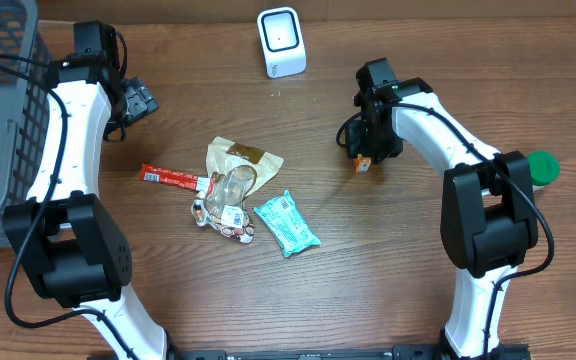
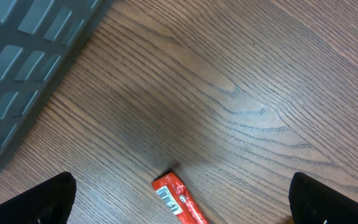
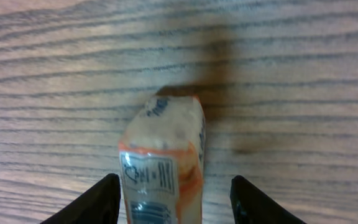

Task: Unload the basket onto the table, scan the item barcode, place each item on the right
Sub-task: 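Move the Kleenex pack right and lower it onto the table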

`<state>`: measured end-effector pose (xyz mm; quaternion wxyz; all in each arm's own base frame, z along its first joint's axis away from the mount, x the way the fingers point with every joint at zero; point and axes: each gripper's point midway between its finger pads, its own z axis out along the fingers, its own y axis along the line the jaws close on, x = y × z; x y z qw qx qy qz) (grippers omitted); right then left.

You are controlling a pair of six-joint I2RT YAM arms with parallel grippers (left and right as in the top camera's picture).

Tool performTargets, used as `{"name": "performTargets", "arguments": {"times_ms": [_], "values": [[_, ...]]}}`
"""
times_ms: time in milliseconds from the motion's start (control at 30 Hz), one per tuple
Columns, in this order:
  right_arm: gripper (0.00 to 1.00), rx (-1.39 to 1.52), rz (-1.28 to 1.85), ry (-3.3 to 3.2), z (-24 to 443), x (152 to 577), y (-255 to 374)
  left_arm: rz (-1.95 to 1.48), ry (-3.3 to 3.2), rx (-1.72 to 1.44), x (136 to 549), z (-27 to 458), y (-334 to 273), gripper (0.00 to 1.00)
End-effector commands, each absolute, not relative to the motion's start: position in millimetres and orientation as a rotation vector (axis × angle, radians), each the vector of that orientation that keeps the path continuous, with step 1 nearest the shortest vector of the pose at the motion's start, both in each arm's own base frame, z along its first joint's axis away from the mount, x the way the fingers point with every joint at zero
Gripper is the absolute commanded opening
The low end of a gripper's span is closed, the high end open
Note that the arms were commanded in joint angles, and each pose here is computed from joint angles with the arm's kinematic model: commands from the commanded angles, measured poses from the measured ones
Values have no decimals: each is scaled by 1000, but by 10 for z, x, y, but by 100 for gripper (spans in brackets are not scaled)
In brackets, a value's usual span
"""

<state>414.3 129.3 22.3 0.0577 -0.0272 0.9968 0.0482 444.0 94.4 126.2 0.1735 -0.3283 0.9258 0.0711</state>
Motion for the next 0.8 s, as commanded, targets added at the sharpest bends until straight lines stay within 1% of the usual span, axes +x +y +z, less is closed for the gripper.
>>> {"name": "performTargets", "arguments": {"times_ms": [0, 33, 100, 133, 167, 200, 233, 267, 300, 333, 400, 433, 600, 700, 733, 767], "values": [[57, -90, 142, 3010, 341, 4103, 1297, 183, 2599, -924, 4498, 1358, 911, 100], [56, -89, 139, 3019, 337, 4081, 1291, 183, 2599, -924, 4499, 1358, 911, 100], [51, -89, 133, 3037, 332, 4037, 1278, 183, 2600, -924, 4498, 1358, 911, 100], [44, -88, 130, 3045, 329, 4019, 1273, 183, 2599, -924, 4499, 1358, 911, 100], [27, -89, 128, 3051, 326, 4003, 1268, 183, 2599, -924, 4499, 1358, 911, 100], [8, -89, 127, 3055, 325, 3994, 1266, 183, 2599, -924, 4498, 1358, 911, 100], [4, -89, 126, 3058, 324, 3988, 1264, 183, 2600, -924, 4498, 1358, 911, 100], [4, -89, 126, 3058, 324, 3987, 1264, 183, 2599, -924, 4498, 1358, 911, 100], [9, -89, 125, 3058, 324, 3988, 1263, 183, 2600, -924, 4498, 1358, 911, 100], [27, -89, 126, 3056, 325, 3993, 1265, 183, 2599, -924, 4499, 1359, 911, 100], [41, -90, 130, 3046, 327, 4017, 1272, 183, 2599, -924, 4498, 1358, 911, 99], [44, -90, 133, 3035, 330, 4042, 1278, 183, 2599, -924, 4498, 1358, 911, 100], [50, -91, 157, 2964, 358, 4210, 1327, 183, 2599, -924, 4498, 1358, 911, 100], [50, -92, 165, 2935, 373, 4277, 1346, 183, 2599, -924, 4499, 1358, 911, 100], [42, -92, 170, 2923, 380, 4307, 1355, 183, 2599, -924, 4499, 1358, 911, 100], [26, -92, 171, 2917, 383, 4319, 1358, 183, 2599, -924, 4499, 1358, 911, 100]]}}
